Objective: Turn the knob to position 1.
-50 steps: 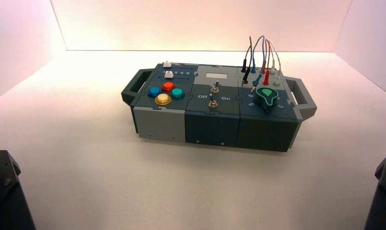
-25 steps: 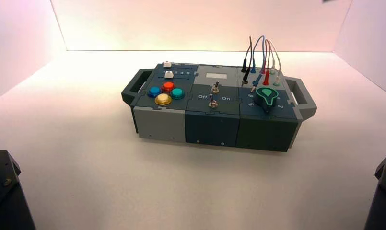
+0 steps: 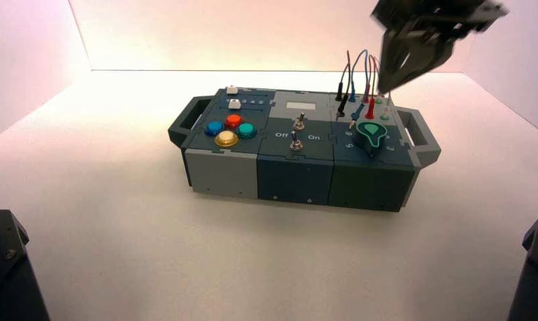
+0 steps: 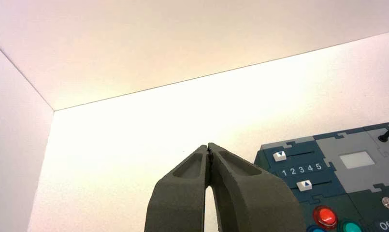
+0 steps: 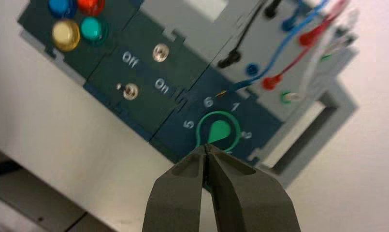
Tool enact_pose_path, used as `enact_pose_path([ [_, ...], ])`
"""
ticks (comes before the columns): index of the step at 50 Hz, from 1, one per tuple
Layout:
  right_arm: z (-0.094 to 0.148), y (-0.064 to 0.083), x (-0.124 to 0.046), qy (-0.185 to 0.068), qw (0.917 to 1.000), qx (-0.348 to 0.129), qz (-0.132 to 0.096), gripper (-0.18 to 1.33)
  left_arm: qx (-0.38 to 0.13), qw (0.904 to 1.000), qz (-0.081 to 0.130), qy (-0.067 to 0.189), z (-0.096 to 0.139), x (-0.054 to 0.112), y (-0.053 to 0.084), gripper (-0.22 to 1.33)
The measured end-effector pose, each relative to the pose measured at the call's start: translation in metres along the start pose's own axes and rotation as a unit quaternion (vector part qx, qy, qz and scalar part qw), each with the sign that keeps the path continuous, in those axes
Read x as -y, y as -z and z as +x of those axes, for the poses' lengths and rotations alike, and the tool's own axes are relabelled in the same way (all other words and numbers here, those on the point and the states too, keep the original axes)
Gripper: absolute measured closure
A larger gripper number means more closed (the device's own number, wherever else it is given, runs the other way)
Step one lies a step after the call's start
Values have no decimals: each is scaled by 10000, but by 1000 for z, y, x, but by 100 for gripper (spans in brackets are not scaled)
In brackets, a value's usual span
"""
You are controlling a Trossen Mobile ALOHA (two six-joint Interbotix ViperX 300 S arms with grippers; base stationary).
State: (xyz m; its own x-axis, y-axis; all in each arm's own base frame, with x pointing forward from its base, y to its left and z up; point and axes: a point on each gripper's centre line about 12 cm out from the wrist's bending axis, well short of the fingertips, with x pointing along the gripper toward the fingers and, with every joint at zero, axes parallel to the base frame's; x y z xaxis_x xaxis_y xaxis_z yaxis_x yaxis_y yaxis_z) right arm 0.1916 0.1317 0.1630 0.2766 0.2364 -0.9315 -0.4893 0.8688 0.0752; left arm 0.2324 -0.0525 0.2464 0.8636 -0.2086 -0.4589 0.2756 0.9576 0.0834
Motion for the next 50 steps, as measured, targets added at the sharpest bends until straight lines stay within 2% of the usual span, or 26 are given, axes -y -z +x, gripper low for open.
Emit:
enact_pose_path([
  [16,10,6,-7,-148,9991,-380,62,129,23,10000,1,-2,-1,0,-1,128],
  [28,17,10,-21,-393,9974,-577,157,129,31,10000,-7,-2,-1,0,-1,128],
  [50,37,16,-21,-359,9944,-972,222,129,76,10000,2,-7,-4,0,-2,128],
])
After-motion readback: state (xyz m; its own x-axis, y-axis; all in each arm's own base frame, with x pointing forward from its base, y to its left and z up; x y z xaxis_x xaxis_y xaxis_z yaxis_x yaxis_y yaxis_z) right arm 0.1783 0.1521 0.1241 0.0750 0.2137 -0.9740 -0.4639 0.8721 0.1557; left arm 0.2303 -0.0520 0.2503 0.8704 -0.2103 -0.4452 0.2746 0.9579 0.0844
